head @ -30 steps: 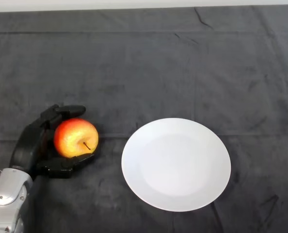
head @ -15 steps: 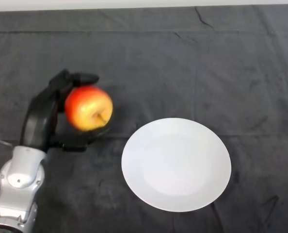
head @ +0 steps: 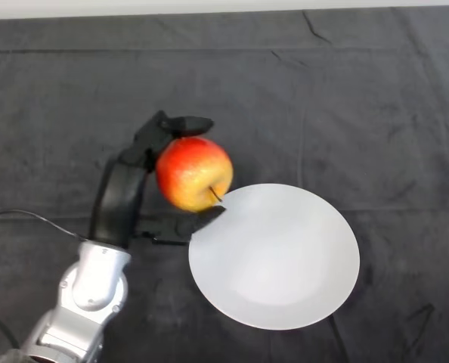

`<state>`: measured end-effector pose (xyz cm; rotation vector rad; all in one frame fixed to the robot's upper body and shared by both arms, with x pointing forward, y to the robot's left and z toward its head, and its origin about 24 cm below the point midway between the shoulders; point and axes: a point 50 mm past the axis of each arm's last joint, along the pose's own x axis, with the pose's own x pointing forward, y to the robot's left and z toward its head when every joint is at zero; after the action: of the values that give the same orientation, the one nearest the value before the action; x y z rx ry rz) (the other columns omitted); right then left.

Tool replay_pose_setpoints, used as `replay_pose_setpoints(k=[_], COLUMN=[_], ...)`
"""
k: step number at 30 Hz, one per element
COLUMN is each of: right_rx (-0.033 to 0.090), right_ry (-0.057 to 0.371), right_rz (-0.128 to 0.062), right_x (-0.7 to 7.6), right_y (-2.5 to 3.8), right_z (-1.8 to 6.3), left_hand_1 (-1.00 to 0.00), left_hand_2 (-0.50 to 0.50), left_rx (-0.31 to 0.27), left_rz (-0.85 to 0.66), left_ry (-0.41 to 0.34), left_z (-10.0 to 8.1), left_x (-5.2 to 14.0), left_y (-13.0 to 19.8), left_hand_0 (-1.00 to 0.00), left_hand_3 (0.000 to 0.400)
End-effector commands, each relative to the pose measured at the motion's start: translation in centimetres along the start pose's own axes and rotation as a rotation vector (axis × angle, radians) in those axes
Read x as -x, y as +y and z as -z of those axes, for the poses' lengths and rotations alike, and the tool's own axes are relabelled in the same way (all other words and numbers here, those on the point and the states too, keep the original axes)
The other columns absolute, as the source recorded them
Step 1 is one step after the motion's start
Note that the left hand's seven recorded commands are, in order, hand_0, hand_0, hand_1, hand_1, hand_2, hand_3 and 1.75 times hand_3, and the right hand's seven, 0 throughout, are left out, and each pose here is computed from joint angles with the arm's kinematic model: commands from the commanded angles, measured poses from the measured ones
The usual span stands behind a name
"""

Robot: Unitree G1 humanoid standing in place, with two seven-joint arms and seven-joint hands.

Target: Move the apple to the plate

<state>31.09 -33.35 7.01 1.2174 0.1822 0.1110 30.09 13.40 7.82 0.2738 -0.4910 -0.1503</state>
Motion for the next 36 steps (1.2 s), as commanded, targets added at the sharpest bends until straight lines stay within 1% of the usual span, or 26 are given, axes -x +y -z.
replay_pose_setpoints(k=[1, 12, 19, 26, 27, 28, 30, 31, 32, 33, 34, 36], right_rx=[0.012, 0.011, 0.010, 0.009, 0.009, 0.009, 0.009, 0.009, 0.009, 0.009, 0.009, 0.009], right_ry=[-0.041, -0.041, -0.041, -0.041, -0.041, -0.041, -0.041, -0.041, -0.041, -0.041, -0.041, -0.041], right_rz=[-0.025, -0.025, -0.025, -0.025, -0.025, -0.025, -0.025, -0.025, -0.025, -0.025, -0.025, -0.026], right_x=[0.14, 0.14, 0.15, 0.15, 0.15, 0.15, 0.15, 0.15, 0.15, 0.15, 0.15, 0.15], right_y=[0.64, 0.64, 0.65, 0.65, 0.65, 0.65, 0.65, 0.65, 0.65, 0.65, 0.65, 0.65], right_z=[-0.95, -0.96, -0.96, -0.97, -0.97, -0.97, -0.97, -0.97, -0.97, -0.97, -0.97, -0.97], left_hand_1=[-1.00, -1.00, -1.00, -1.00, -1.00, -0.99, -0.97, -0.94, -0.92, -0.44, 0.00, 0.00], left_hand_2=[0.00, 0.00, 0.00, 0.00, 0.03, 0.10, 0.15, 0.18, 0.19, 0.14, 0.00, 0.00], left_rx=[-0.003, 0.014, 0.000, -0.025, -0.029, -0.033, -0.039, -0.042, -0.044, -0.047, -0.049, -0.053], left_rz=[0.021, 0.125, 0.191, 0.234, 0.237, 0.240, 0.244, 0.246, 0.247, 0.248, 0.248, 0.249], left_ry=[-0.046, -0.053, -0.054, -0.054, -0.054, -0.054, -0.053, -0.053, -0.052, -0.052, -0.051, -0.049], left_z=[-0.6, -0.6, -0.5, -0.3, -0.2, -0.2, -0.1, -0.1, -0.1, 0.0, 0.0, 0.1], left_x=[0.6, 1.0, 1.3, 1.3, 1.3, 1.3, 1.3, 1.3, 1.3, 1.3, 1.3, 1.3], left_y=[-0.7, -3.8, -4.9, -5.0, -5.0, -5.0, -5.0, -4.9, -4.9, -4.9, -4.9, -4.8], left_hand_0=[-1.00, -1.00, -1.00, -1.00, -0.94, -0.80, -0.68, -0.58, -0.54, -0.16, 0.00, 0.00], left_hand_3=[0.400, 0.400, 0.400, 0.400, 0.400, 0.397, 0.389, 0.376, 0.367, 0.174, 0.000, 0.000])
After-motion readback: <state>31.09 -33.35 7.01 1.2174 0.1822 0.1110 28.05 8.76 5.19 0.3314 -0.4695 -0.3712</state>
